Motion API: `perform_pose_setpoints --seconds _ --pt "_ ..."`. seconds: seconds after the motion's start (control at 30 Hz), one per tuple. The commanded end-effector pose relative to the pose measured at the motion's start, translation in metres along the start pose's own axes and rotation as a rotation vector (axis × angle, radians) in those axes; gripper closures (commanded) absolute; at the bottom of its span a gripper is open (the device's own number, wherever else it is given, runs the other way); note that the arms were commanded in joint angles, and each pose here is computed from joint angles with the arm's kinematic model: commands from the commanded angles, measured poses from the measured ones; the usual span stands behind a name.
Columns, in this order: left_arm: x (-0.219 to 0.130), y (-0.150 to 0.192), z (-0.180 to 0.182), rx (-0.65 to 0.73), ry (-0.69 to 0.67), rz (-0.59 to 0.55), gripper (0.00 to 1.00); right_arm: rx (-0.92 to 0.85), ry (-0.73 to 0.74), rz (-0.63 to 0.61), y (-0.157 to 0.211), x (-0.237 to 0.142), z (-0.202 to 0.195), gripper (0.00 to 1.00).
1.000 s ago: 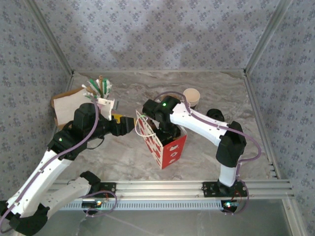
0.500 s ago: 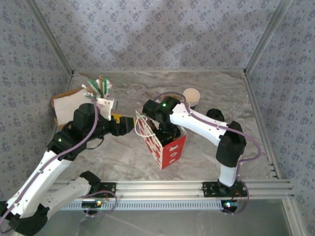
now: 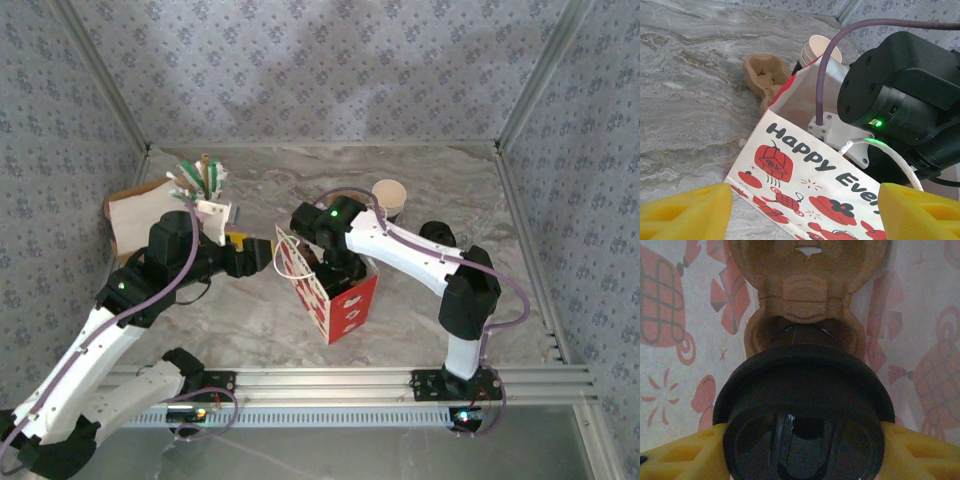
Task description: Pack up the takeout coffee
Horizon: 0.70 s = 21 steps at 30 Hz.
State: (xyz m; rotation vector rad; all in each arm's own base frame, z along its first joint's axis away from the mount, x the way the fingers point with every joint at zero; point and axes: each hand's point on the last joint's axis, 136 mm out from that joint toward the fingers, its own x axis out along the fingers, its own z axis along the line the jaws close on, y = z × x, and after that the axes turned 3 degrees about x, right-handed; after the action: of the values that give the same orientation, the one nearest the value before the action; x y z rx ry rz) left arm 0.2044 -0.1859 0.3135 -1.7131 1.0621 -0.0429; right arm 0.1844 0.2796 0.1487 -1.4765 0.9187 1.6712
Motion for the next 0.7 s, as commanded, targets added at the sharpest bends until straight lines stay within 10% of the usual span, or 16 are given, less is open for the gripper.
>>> perform_pose_setpoints --seconds 0.0,0.67 --pt "-0.0014 -0.0041 -0.0008 0.021 0.0 -0.028 0.24 -0.008 -0.003 0.027 0.0014 0.0084 -0.0018 0.37" --pt "0.0009 -0.0051 -0.0009 0.024 0.0 -0.026 0.23 -0.01 -0.009 0.028 -0.0011 0.01 -0.001 0.37"
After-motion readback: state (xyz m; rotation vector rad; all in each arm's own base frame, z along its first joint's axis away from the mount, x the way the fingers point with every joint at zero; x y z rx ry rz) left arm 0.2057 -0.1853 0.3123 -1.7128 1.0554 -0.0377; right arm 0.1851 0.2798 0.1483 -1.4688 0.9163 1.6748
